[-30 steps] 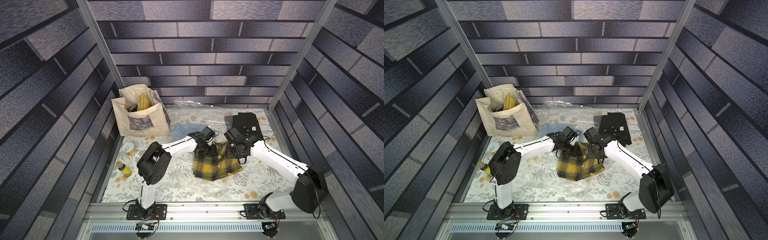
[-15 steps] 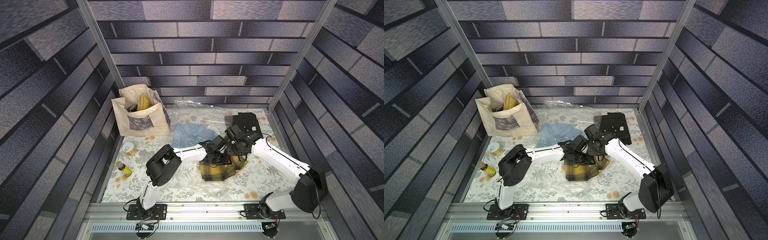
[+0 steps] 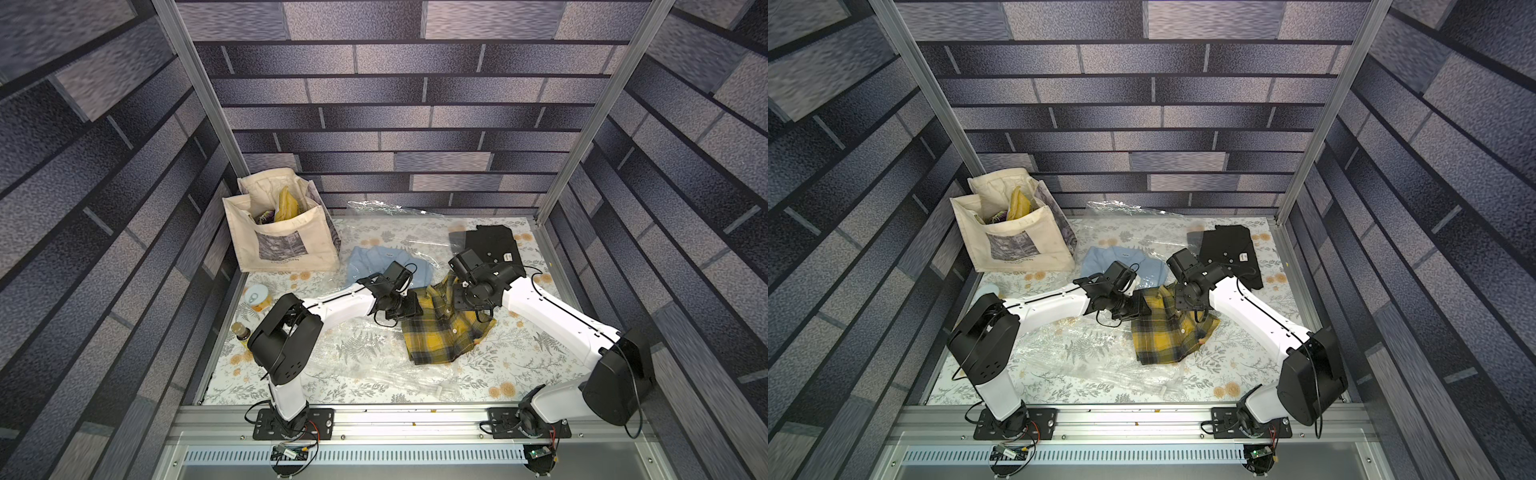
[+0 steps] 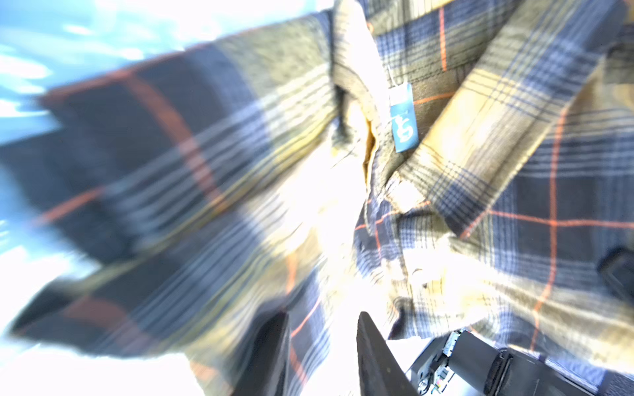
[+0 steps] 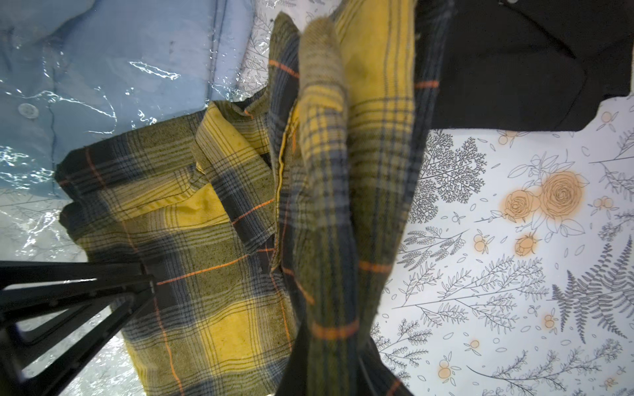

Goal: Place the folded shirt into the vacuum bag
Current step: Pick up the shirt in the vacuum bag.

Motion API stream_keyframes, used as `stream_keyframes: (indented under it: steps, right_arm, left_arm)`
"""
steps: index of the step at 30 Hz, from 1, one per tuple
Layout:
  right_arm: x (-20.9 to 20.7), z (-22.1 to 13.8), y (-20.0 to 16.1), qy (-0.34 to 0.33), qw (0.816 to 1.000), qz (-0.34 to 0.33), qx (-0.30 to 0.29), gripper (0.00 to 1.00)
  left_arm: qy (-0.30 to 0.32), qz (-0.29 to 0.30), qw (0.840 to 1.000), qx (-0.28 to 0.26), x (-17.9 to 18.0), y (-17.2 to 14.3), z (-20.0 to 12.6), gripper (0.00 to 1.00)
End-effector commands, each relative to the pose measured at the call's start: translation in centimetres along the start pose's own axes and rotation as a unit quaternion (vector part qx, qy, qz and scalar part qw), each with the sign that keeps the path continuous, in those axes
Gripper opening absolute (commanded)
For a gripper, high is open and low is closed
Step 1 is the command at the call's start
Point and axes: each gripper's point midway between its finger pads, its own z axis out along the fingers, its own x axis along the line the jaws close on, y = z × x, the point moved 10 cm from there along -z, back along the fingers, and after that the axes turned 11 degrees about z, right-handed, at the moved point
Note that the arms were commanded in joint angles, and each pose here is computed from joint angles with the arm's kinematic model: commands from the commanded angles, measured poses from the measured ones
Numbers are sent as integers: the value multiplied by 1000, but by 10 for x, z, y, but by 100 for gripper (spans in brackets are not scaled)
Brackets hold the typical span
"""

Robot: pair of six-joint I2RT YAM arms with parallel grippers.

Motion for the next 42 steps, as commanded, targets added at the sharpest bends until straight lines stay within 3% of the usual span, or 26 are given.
stream_keyframes:
  steps: [1,7,12,21,24,29,32,36,42]
  right_arm:
    - [12,-4,0,11,1000,-12,-5,0]
    - [54,5,-18,70,997,-19,25,0]
    - [79,32,-36,105,992,-5,65,0]
    - [84,65,-51,112,988,-11,106,0]
    - [83,70,-55,89,990,-32,108,16]
    - [90,79,-65,53,987,-83,123,60]
    - [96,84,-72,29,985,-113,129,76]
    - [101,106,-87,-40,974,-163,154,86]
    - [91,127,-100,-88,956,-204,190,88]
  left_arm:
    - [30,9,999,22,11,-19,10,35]
    - [3,5,1000,28,10,-17,48,34]
    - [-23,-5,1000,11,14,-11,51,34]
    - [31,-28,999,-21,47,-2,-21,35]
    - [63,-26,997,-33,54,-1,-49,35]
    - [84,-39,994,-64,65,-1,-85,36]
    - [100,-47,991,-78,72,-1,-100,36]
    - [117,-62,987,-95,84,-1,-115,36]
    - [152,-81,978,-114,100,-2,-133,39]
